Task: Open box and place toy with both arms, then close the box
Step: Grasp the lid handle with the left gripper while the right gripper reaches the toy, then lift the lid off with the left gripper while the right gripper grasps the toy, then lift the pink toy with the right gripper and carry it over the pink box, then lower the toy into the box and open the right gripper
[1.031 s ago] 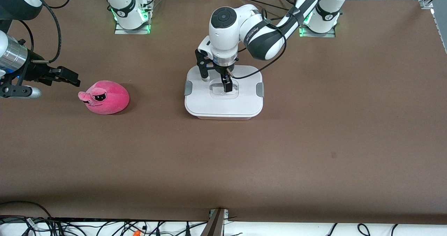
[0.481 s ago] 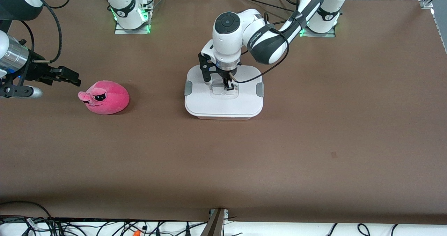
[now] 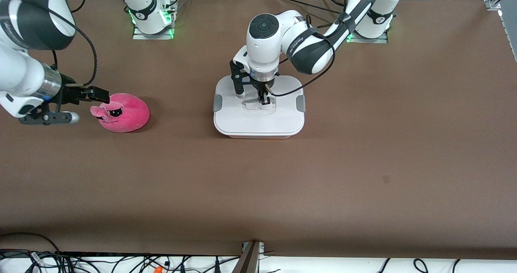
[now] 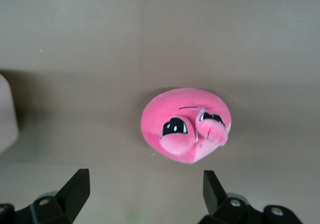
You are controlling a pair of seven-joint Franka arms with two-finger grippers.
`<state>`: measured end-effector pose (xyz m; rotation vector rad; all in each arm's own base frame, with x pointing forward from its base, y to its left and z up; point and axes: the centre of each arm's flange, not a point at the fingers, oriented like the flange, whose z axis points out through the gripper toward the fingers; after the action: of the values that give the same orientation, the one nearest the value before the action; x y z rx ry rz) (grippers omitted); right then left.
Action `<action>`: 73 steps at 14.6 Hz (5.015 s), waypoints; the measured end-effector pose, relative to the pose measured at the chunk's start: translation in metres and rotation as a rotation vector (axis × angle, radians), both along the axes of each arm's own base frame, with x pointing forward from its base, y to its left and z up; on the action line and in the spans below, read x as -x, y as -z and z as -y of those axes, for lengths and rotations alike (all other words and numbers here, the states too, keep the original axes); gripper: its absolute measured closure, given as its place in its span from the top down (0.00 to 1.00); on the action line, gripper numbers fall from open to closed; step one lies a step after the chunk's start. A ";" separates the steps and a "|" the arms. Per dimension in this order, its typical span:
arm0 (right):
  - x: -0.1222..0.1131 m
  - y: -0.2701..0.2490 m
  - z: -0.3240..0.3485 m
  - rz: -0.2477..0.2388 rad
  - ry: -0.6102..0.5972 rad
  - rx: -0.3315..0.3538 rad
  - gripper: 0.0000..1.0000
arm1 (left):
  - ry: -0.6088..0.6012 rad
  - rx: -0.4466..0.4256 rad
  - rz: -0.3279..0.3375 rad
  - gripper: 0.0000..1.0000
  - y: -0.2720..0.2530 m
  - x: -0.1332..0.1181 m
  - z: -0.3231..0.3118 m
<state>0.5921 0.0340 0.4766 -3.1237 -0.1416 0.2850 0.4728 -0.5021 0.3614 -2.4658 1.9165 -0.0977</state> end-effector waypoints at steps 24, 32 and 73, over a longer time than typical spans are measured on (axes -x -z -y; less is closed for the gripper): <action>0.047 0.136 0.017 -0.073 -0.368 0.012 0.85 | 0.148 -0.124 -0.171 0.07 -0.165 -0.152 -0.462; 0.048 0.130 0.017 -0.066 -0.355 0.017 0.15 | 0.115 -0.108 -0.148 0.07 -0.177 -0.158 -0.525; 0.020 0.112 -0.341 -0.754 0.835 -0.821 0.54 | 0.110 -0.107 -0.140 0.07 -0.181 -0.159 -0.527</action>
<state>0.5716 0.3749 0.3642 -1.8704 0.7848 0.9936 0.6318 0.0254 0.5422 -2.3567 2.0521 0.1763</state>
